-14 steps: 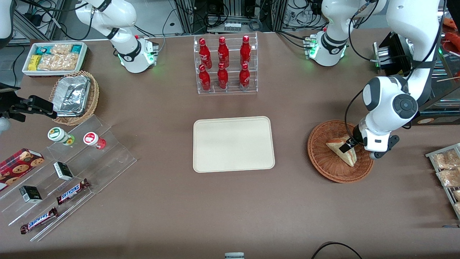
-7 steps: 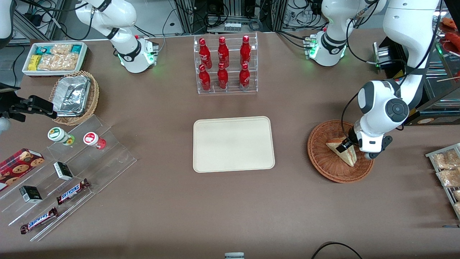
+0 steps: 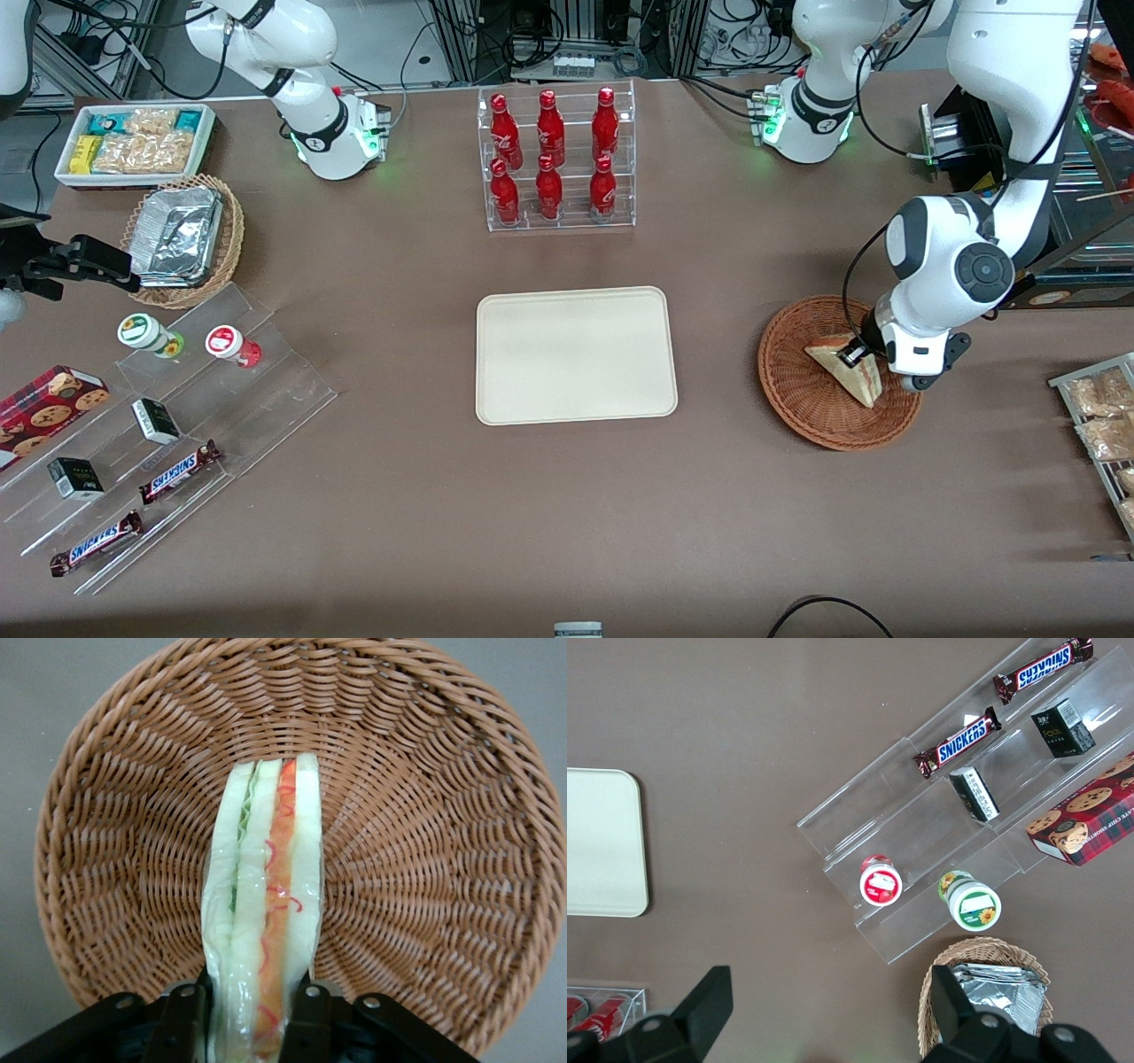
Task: Place sandwich from basket to tray
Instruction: 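Lower the left gripper and close it on the sandwich's upright edge, then lift the sandwich and carry it toward the cream tray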
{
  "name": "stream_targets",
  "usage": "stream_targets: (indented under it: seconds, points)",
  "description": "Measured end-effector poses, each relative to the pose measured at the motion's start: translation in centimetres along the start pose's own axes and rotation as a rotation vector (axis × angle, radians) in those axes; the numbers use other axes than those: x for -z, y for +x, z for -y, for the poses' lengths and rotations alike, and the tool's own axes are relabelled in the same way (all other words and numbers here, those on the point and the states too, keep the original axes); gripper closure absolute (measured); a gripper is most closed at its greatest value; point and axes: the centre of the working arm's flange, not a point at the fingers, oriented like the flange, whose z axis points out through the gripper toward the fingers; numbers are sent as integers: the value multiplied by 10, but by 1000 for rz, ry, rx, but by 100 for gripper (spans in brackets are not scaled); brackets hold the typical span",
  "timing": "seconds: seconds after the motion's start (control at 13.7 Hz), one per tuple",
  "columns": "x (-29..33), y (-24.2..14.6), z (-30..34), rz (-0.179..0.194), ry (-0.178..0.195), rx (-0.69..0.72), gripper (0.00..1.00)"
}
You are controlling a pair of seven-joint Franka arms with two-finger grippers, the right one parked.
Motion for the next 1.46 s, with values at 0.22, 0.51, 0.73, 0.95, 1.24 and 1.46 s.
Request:
stream_targets:
  seconds: [0.22, 0.51, 0.73, 0.95, 1.24, 1.46]
  points:
    - [35, -2, -14, 3, 25, -33, 79]
    - [78, -26, -48, 15, 63, -116, 82]
    - [106, -61, -87, 23, 90, -207, 82]
    - [103, -106, -122, 21, 98, -302, 82]
    - [83, -168, -170, 32, 116, -430, 82]
    - [76, -213, -205, 27, 112, -477, 82]
